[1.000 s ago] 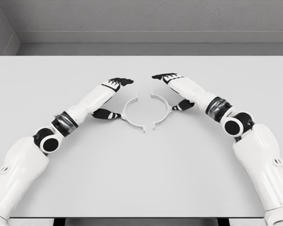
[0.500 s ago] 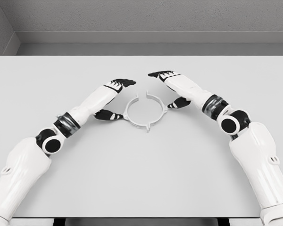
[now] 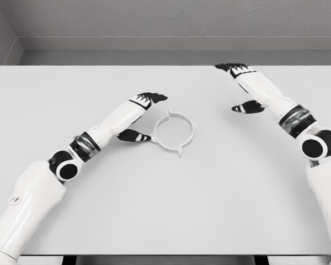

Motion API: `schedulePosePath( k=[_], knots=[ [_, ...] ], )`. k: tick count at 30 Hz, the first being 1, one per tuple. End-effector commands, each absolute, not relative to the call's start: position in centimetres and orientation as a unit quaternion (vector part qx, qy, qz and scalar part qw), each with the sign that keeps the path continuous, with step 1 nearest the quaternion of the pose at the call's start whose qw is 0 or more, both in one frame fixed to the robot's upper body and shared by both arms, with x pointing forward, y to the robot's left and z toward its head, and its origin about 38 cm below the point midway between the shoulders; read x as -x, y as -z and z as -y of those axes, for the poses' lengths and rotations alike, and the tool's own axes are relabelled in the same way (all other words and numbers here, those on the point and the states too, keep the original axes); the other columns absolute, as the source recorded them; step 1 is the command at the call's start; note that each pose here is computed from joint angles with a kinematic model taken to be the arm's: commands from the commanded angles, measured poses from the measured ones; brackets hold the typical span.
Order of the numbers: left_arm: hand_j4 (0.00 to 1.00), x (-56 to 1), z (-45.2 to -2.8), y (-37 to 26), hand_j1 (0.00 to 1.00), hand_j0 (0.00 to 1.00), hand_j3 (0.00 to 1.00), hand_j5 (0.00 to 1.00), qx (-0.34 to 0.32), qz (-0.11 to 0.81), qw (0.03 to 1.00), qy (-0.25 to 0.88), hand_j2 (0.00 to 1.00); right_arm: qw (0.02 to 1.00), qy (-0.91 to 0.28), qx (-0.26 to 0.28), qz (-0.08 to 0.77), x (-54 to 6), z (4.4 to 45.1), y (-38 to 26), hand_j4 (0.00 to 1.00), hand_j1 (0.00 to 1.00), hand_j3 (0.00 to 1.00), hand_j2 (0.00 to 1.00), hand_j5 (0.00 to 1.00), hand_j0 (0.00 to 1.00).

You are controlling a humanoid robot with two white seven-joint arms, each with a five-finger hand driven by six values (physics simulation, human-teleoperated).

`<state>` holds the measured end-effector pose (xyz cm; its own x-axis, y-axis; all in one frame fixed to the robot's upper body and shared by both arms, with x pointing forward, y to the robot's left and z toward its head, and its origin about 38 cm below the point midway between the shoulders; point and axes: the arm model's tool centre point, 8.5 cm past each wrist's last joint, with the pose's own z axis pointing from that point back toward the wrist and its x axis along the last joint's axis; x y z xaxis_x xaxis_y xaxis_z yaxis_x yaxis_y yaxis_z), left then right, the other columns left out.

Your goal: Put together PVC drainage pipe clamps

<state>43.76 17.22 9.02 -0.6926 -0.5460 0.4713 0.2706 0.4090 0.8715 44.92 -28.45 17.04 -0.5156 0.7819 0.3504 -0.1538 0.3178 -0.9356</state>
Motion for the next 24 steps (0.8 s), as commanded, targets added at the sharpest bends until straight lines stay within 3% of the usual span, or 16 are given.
schedulePosePath(
  k=[1, 8, 13, 17, 21, 24],
  knots=[
    [1.00, -43.8, -17.0, -9.1, 1.00, 1.00, 1.00, 1.00, -0.090, 0.751, 0.381, 0.532, 1.00, 0.397, -0.517, 0.280, 0.705, -43.9, 31.6, -22.1, 1.00, 1.00, 1.00, 1.00, 1.00, 1.00],
    [1.00, -44.1, -17.7, -9.5, 1.00, 1.00, 1.00, 1.00, -0.096, 0.753, 0.385, 0.525, 1.00, 0.397, -0.528, 0.272, 0.700, -42.8, 31.2, -20.9, 1.00, 1.00, 1.00, 1.00, 1.00, 1.00],
    [1.00, -43.9, -18.7, -10.7, 1.00, 1.00, 1.00, 1.00, -0.104, 0.757, 0.371, 0.527, 1.00, 0.405, -0.554, 0.216, 0.695, -45.1, 25.6, -18.5, 1.00, 1.00, 1.00, 1.00, 1.00, 1.00],
    [1.00, -42.9, -18.4, -10.3, 1.00, 1.00, 1.00, 1.00, -0.097, 0.758, 0.366, 0.530, 1.00, 0.408, -0.557, 0.210, 0.692, -45.3, 25.2, -18.1, 1.00, 1.00, 1.00, 1.00, 1.00, 1.00],
    [1.00, -42.2, -18.3, -10.7, 1.00, 1.00, 1.00, 1.00, -0.095, 0.761, 0.356, 0.534, 1.00, 0.358, -0.570, 0.203, 0.712, -41.1, 24.5, -19.8, 1.00, 1.00, 1.00, 1.00, 1.00, 1.00],
    [1.00, -42.0, -18.2, -10.5, 1.00, 1.00, 1.00, 1.00, -0.094, 0.760, 0.356, 0.536, 1.00, 0.350, -0.583, 0.164, 0.714, -38.5, 24.3, -20.1, 1.00, 1.00, 1.00, 1.00, 1.00, 1.00]
  ],
)
